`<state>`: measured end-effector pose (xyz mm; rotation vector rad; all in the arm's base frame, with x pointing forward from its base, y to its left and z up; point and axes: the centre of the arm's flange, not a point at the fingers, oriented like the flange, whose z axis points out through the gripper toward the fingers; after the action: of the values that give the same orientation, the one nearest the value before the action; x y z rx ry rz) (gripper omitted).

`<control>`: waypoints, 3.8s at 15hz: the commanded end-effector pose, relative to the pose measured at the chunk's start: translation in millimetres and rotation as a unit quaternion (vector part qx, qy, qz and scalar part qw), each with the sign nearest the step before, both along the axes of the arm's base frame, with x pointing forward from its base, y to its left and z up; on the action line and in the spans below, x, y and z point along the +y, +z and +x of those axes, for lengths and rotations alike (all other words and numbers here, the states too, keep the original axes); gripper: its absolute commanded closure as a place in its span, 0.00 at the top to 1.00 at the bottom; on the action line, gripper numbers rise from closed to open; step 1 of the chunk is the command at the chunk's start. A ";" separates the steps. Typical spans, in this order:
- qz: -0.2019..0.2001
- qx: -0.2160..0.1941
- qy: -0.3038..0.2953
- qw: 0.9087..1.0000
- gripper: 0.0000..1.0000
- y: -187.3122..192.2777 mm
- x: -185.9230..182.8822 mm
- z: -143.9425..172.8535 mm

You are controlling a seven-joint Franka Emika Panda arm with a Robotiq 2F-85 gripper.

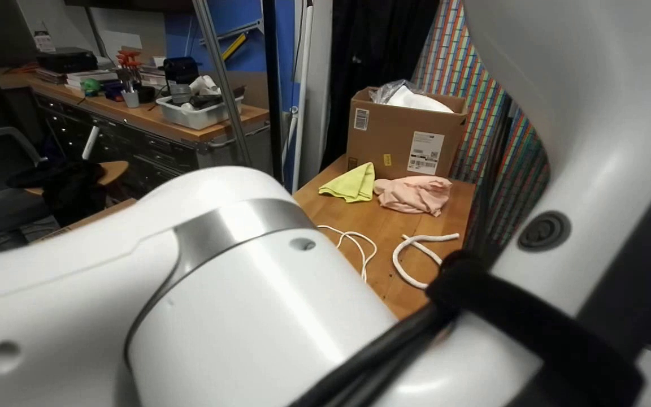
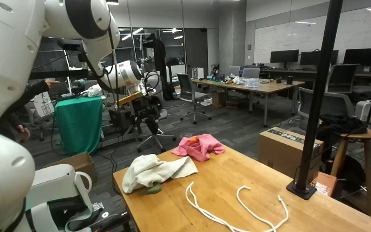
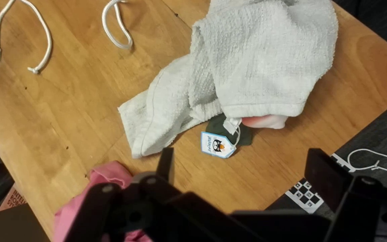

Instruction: Move the peach shirt to the right, move the pink shirt to the left, move the white towel to the left, move the yellow towel to the right, move the thick white rope forwards, move the radish backwards

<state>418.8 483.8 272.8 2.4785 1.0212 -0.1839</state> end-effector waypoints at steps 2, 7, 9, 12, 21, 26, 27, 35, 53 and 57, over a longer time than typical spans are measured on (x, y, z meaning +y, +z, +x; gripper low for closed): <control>-0.010 0.009 0.009 1.000 1.00 -18.9 44.3 2.3; -0.028 0.014 0.025 0.999 1.00 -53.2 70.6 -11.5; -0.041 0.016 0.029 0.999 1.00 -65.4 74.1 -12.4; -0.062 0.015 0.033 0.997 1.00 -78.2 79.4 -10.3; -0.118 0.034 0.044 0.991 1.00 -107.6 72.3 1.6; -0.140 0.041 0.043 0.988 1.00 -123.4 62.9 11.3; -0.144 0.042 0.043 0.988 1.00 -124.8 60.5 12.4; -0.174 0.061 0.024 0.983 1.00 -134.1 37.1 22.8; -0.145 0.160 -0.003 0.976 1.00 -158.5 21.0 20.5; -0.133 0.189 0.002 0.973 1.00 -164.5 29.3 11.7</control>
<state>427.5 501.9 110.5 2.2270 1.0369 -0.6939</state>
